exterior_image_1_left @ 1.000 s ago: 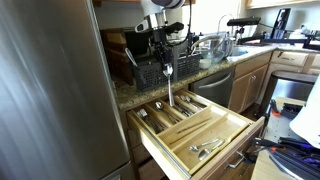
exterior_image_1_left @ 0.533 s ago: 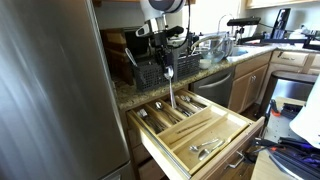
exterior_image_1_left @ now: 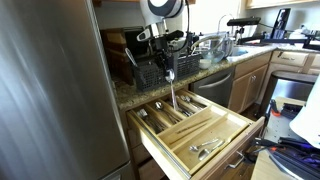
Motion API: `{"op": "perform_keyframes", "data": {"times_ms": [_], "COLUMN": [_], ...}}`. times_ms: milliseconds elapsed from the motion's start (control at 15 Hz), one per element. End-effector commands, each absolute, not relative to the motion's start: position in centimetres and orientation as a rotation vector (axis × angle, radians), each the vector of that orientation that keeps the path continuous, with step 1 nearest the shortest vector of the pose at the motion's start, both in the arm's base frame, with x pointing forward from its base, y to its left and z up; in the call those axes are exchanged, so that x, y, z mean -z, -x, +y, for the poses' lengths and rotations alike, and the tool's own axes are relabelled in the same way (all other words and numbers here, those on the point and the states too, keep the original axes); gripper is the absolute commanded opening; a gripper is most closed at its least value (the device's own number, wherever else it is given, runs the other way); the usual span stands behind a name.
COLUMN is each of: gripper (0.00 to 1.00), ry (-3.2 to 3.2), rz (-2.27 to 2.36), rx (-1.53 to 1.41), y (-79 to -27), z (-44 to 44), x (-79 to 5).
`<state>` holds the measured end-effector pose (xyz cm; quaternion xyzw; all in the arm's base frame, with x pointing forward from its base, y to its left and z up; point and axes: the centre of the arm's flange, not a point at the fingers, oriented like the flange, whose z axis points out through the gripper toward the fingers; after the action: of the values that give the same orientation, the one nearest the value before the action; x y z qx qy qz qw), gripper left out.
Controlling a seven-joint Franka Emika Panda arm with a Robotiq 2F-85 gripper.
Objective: Take the spoon from the utensil holder and put it in the drawer with the other spoons
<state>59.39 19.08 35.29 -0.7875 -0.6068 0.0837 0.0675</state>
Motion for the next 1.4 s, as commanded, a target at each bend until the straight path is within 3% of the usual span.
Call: {"op": "perform_keyframes", "data": {"times_ms": [0,1333], "gripper": [0.05,0.05], "ry": [2.335,2.246], "rz": [-1.846,-1.899], "rx": [-0.233,-0.254], "y": [-59.9,-61.9], "z": [18.7,18.6], "x": [-34.8,-31.2]}}
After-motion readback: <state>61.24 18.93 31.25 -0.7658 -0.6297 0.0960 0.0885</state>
